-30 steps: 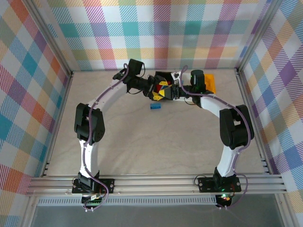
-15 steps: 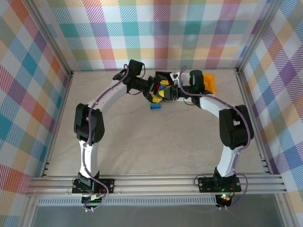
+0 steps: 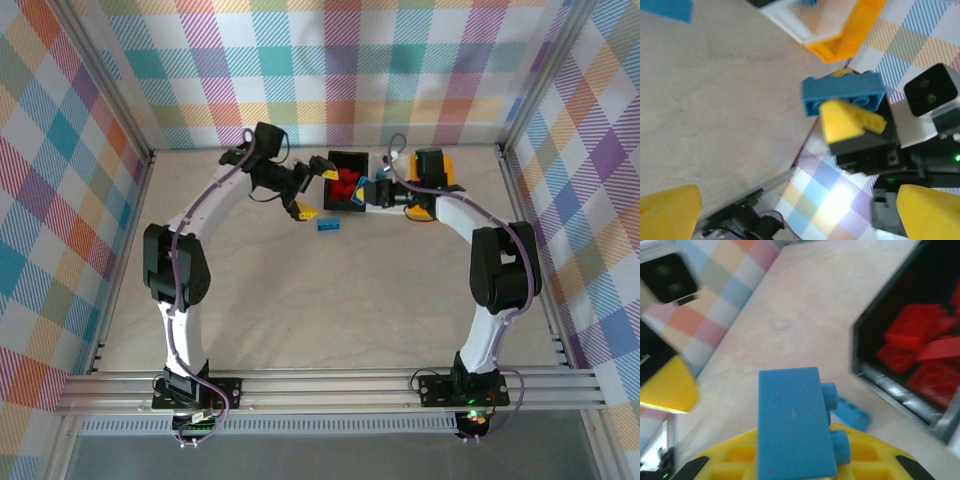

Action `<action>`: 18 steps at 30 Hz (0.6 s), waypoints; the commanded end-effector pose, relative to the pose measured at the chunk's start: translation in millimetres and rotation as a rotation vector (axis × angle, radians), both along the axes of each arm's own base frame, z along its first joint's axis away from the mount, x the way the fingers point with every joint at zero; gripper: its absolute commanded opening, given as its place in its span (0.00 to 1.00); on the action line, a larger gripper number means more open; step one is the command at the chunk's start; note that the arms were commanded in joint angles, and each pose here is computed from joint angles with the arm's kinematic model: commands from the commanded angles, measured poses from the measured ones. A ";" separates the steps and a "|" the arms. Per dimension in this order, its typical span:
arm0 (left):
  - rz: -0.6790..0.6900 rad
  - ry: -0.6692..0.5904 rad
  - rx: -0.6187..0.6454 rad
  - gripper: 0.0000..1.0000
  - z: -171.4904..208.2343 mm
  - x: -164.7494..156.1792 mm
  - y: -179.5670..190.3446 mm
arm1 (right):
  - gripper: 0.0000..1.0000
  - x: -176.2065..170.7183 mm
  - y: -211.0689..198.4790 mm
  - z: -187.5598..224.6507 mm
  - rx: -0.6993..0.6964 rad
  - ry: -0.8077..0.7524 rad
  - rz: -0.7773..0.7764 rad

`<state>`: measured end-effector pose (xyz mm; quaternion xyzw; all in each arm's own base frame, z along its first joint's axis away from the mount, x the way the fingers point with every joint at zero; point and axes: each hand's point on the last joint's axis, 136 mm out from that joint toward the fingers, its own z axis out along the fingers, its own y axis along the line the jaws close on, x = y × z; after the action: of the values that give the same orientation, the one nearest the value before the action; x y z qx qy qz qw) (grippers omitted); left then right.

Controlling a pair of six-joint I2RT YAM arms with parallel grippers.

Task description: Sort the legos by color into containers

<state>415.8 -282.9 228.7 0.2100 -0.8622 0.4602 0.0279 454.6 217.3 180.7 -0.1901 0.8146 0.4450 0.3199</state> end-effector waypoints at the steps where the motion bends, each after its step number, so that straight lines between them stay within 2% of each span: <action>1: -0.024 -0.054 0.119 1.00 -0.1 -14.5 27.1 | 0.16 27.2 -30.2 -8.5 -0.138 0.010 -0.112; 6: -0.056 -0.046 0.200 1.00 -15.4 -26.8 40.8 | 0.18 68.7 -56.7 -20.6 -0.260 0.020 -0.227; 13: -0.036 -0.035 0.227 1.00 -20.9 -30.9 57.5 | 0.20 112.5 -76.8 -32.6 -0.341 0.013 -0.315; 18: -0.025 -0.028 0.243 1.00 -24.4 -31.6 66.3 | 0.41 120.9 -80.9 -27.4 -0.381 -0.029 -0.317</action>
<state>391.5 -229.4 188.8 0.2002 -0.9124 0.3569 0.0135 570.9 143.0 137.5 -0.1095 0.9007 0.2475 0.3399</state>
